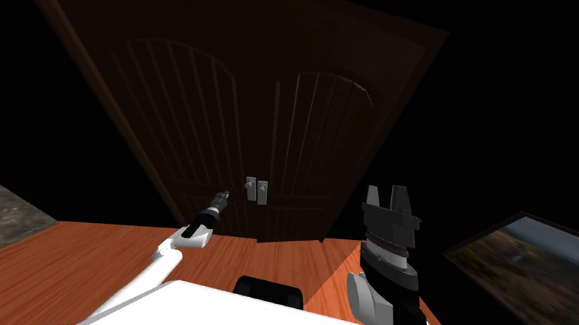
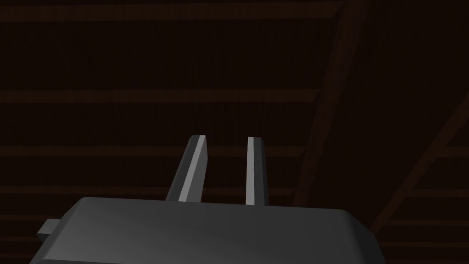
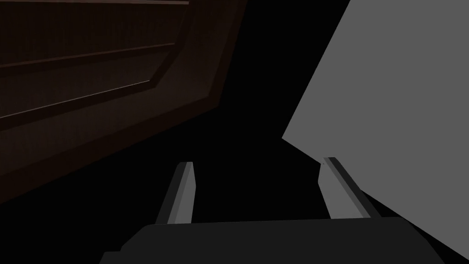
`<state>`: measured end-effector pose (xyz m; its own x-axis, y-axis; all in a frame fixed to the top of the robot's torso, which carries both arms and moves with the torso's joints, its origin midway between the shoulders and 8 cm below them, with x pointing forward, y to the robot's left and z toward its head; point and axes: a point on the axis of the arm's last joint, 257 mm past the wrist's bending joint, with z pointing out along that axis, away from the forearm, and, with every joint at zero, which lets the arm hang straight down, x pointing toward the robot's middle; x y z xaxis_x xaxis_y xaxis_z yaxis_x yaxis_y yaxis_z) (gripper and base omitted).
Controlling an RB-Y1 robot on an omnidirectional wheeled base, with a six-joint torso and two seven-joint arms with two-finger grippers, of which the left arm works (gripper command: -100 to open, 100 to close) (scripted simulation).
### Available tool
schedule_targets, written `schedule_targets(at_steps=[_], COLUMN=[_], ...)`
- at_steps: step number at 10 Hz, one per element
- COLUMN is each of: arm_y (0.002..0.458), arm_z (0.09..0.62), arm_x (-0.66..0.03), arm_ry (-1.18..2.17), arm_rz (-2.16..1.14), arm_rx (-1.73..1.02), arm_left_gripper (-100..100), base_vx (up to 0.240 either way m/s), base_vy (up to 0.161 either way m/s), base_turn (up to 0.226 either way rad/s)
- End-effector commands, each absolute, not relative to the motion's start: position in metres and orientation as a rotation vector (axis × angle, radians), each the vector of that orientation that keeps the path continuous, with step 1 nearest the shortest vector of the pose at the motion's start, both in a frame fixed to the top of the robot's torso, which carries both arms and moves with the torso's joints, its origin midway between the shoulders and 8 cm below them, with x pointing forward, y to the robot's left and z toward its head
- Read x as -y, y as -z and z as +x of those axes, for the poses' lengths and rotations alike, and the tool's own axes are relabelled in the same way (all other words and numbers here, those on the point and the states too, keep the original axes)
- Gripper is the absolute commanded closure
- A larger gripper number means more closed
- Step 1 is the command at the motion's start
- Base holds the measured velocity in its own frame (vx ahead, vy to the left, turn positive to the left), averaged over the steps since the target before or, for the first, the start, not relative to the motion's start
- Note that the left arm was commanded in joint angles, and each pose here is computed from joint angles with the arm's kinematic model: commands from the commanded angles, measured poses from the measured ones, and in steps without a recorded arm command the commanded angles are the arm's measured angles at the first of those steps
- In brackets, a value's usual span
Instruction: Pull the door open
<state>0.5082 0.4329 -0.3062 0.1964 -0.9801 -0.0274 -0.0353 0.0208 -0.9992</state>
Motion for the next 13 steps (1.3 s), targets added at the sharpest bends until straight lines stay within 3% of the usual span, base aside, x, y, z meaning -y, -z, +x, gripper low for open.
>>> schedule_targets(at_steps=[1, 5, 8, 13], arm_y=[0.306, 0.301, 0.31, 0.309], arm_z=[0.508, 0.518, 0.498, 0.496], arm_x=[-0.426, -0.404, -0.454, -0.471], arm_ry=[1.042, 1.085, 0.992, 0.963], arm_rz=[-1.299, -1.281, -1.312, -1.319], arm_rx=[-1.102, -1.114, -1.095, -1.076], arm_left_gripper=[-100, -100, -100, -100], base_vx=[-0.194, -0.134, -0.019, 0.149], base_vy=[-0.016, -0.068, 0.072, 0.063], base_turn=[-0.022, -0.078, 0.159, 0.02])
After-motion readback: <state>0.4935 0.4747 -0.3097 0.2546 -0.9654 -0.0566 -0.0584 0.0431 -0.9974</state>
